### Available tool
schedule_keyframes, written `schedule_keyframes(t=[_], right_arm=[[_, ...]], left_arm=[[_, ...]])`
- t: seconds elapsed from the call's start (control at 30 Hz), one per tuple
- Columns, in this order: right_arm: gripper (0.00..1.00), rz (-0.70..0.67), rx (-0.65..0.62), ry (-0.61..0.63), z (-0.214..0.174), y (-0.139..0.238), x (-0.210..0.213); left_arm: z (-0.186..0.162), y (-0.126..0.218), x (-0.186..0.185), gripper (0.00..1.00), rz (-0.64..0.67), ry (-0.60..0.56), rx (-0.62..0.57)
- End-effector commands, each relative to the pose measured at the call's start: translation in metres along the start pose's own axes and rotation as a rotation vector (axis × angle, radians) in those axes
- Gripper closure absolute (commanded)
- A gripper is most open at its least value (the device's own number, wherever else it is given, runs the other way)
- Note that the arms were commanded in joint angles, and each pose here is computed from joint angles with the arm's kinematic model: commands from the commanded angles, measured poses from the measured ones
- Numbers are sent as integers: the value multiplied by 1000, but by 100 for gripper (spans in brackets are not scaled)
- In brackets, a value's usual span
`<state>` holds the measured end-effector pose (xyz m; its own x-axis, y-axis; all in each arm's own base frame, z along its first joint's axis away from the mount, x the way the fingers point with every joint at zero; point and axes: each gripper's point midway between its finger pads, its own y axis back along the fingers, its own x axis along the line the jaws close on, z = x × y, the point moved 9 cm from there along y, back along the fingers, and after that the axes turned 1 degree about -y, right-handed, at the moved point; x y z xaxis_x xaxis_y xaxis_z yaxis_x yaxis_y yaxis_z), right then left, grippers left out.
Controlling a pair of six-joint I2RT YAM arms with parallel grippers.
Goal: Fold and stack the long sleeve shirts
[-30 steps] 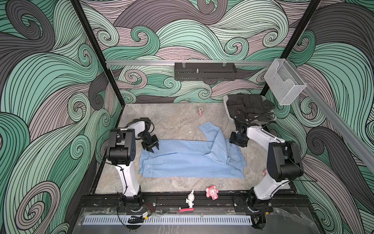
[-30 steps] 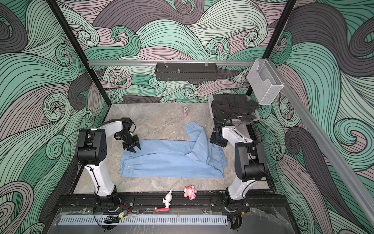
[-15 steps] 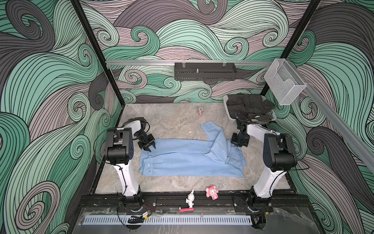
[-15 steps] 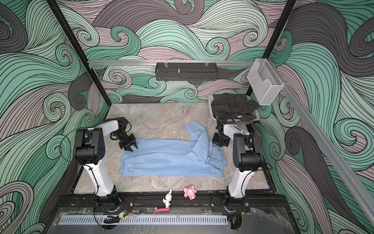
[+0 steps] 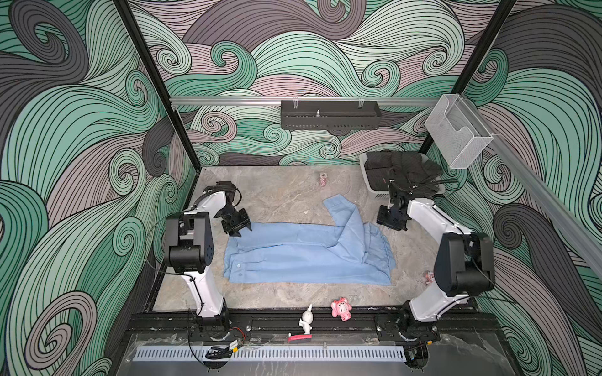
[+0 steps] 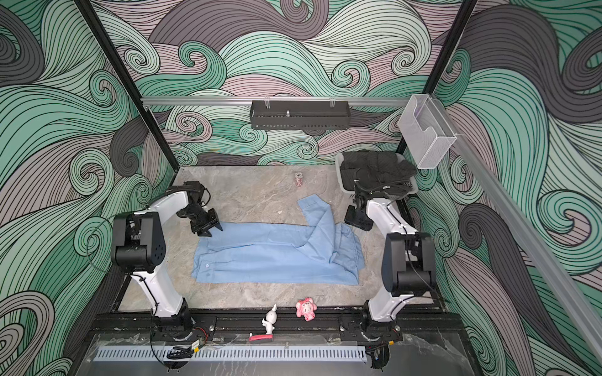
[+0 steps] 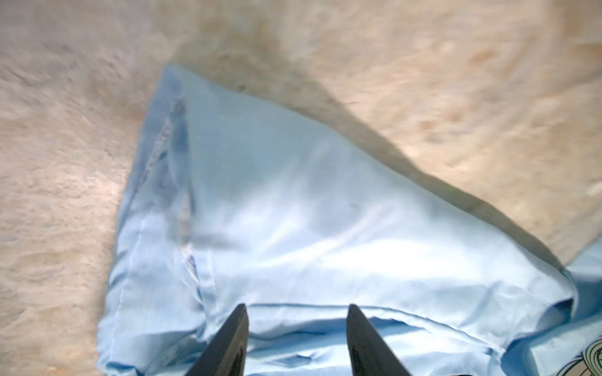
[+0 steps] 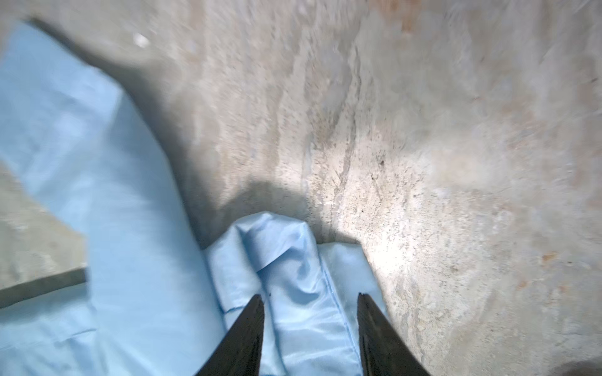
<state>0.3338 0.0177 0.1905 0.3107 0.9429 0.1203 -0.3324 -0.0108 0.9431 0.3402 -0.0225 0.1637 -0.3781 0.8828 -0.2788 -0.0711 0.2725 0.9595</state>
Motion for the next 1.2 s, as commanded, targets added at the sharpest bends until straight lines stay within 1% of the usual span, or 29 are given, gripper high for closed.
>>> schedule_keyframes(t=[0.0, 0.13, 0.27, 0.37, 0.5, 0.53, 0.6, 0.67, 0.73, 0.77, 0.8, 0.9, 1.03, 1.1, 1.17], right_arm=[[50, 76, -4, 59, 13, 6, 28], [48, 108, 68, 109, 32, -19, 69], [43, 59, 97, 152, 47, -49, 100], [42, 9, 147, 148, 51, -73, 107], [42, -56, 185, 145, 49, -92, 104], [43, -67, 194, 146, 47, -95, 103], [50, -66, 211, 152, 46, -96, 103], [65, -66, 221, 159, 45, -90, 102], [86, -54, 207, 169, 45, -79, 102], [94, -41, 200, 172, 46, -72, 102], [99, -22, 193, 178, 46, -62, 103], [100, 5, 110, 199, 44, -16, 105], [100, -54, -61, 305, 20, 57, 116], [100, -87, -104, 347, 0, 79, 121], [100, -135, -143, 396, -23, 90, 129]], left_arm=[[-9, 32, -25, 48, -67, -72, -85], [-17, 35, -29, 48, -89, -71, -82], [-25, 42, -27, 48, -83, -78, -86], [-31, 50, -25, 48, -85, -87, -101], [-36, 60, -24, 48, -76, -104, -122], [-37, 62, -24, 48, -74, -108, -129], [-38, 66, -24, 48, -73, -111, -135], [-37, 68, -25, 48, -74, -113, -136], [-37, 71, -27, 48, -85, -118, -144], [-37, 73, -27, 48, -88, -120, -147], [-37, 75, -28, 48, -92, -122, -154], [-37, 79, -29, 48, -99, -128, -164], [-39, 87, -30, 49, -117, -135, -188], [-39, 91, -30, 49, -132, -129, -205], [-37, 97, -31, 49, -145, -120, -229]])
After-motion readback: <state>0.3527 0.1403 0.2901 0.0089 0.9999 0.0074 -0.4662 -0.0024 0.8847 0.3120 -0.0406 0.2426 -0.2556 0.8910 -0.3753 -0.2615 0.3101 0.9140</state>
